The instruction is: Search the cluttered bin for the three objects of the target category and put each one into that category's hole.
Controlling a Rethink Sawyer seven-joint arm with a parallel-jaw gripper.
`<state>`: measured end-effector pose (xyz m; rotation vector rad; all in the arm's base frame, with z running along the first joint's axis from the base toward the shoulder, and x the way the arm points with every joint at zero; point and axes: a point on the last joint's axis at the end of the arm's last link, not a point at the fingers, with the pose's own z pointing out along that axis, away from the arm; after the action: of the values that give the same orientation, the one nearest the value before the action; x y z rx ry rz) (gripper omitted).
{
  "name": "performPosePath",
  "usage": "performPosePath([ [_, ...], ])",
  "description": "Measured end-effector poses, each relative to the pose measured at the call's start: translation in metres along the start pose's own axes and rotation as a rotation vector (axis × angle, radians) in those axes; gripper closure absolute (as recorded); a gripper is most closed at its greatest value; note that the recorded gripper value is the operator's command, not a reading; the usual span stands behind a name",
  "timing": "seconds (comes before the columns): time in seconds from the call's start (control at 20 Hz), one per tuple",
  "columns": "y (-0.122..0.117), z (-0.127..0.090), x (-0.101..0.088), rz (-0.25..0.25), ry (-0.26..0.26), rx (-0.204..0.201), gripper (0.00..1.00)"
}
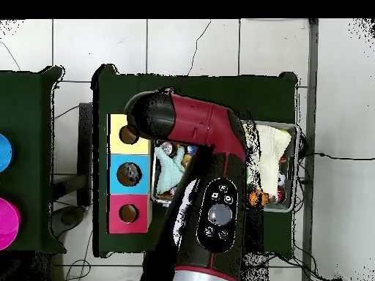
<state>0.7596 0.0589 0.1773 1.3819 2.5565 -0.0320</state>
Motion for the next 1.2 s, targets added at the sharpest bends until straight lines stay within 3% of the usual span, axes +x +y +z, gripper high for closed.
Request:
performPosePath([
  [0.55,0.028,0.031,-0.027,-0.018,-0.043,-0.029,0.0],
  [1.2,0.033,0.073,-0.017,-0.041,-0.032,-0.007,0.0],
])
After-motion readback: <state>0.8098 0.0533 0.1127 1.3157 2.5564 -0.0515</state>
